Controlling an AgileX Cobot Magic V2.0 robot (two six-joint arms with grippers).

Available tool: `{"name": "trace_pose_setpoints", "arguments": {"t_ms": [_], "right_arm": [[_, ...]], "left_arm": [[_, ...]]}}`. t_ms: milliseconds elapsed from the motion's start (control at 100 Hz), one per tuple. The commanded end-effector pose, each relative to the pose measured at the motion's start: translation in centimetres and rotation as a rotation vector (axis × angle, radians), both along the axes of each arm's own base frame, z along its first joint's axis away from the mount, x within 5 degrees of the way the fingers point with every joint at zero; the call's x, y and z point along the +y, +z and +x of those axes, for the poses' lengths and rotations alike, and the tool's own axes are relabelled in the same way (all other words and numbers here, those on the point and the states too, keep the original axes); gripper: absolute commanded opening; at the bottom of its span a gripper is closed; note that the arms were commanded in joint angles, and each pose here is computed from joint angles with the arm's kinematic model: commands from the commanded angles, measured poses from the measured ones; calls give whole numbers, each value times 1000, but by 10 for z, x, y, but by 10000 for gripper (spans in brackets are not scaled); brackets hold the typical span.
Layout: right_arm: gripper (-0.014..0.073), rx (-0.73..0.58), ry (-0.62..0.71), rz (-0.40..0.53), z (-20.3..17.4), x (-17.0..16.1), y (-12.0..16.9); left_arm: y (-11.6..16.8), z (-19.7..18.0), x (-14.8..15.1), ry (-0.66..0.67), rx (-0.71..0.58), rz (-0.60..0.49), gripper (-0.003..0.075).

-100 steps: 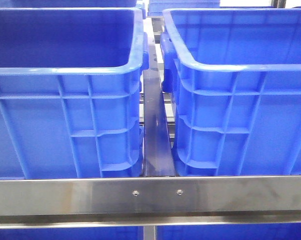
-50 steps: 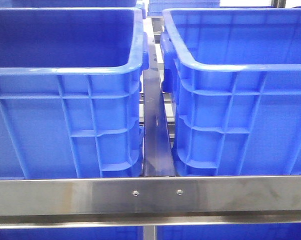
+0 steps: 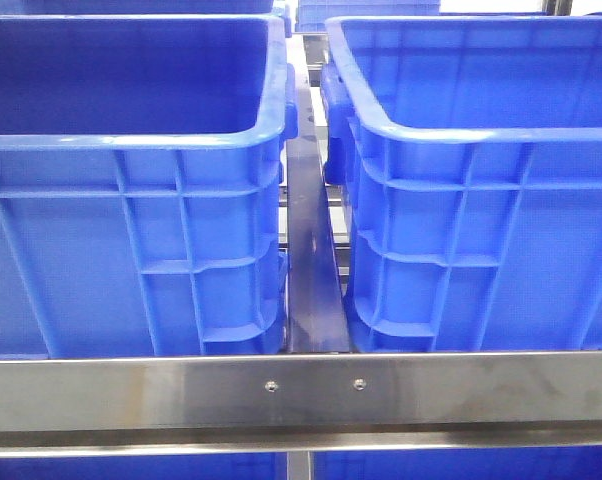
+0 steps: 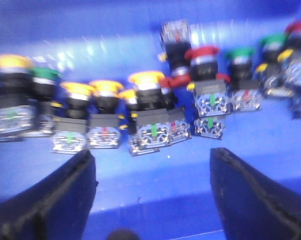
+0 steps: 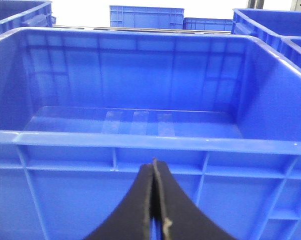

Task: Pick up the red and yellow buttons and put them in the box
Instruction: 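Reach the left gripper down into the bin of push-button switches, then grasp a yellow-capped button with the left gripper and lift it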

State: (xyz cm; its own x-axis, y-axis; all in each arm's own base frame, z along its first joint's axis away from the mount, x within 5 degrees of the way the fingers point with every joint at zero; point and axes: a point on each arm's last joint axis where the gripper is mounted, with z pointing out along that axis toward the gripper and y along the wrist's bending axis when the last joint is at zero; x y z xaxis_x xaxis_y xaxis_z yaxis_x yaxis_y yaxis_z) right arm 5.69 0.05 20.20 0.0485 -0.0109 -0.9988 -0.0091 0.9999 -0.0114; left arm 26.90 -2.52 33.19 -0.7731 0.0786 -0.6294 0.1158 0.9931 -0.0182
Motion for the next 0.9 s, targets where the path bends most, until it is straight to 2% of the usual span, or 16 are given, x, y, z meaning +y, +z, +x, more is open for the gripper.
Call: {"name": "trace_pose_setpoints", "arguments": {"t_ms": [0,130,230,450,680,890], "right_arm": [[-64,-117,2,-7,-4,0,14],[-64,-117,2,-7,-4,0,14],[-64,-117,2,-7,-4,0,14],[-64,-117,2,-7,-4,0,14],[-64,-117,2,-7,-4,0,14],[-64,-117,2,-7,-4,0,14]], "left_arm": [[11,19,-5,-10,-16,-10,463],[-7,44,-9,-10,96,-23,463],[-19,60,-12,-9,152,-49,463],[-50,83,-14,-9,258,-33,463],[-70,93,-15,-6,308,-30,463],[-69,97,-15,-3,268,-33,463]]}}
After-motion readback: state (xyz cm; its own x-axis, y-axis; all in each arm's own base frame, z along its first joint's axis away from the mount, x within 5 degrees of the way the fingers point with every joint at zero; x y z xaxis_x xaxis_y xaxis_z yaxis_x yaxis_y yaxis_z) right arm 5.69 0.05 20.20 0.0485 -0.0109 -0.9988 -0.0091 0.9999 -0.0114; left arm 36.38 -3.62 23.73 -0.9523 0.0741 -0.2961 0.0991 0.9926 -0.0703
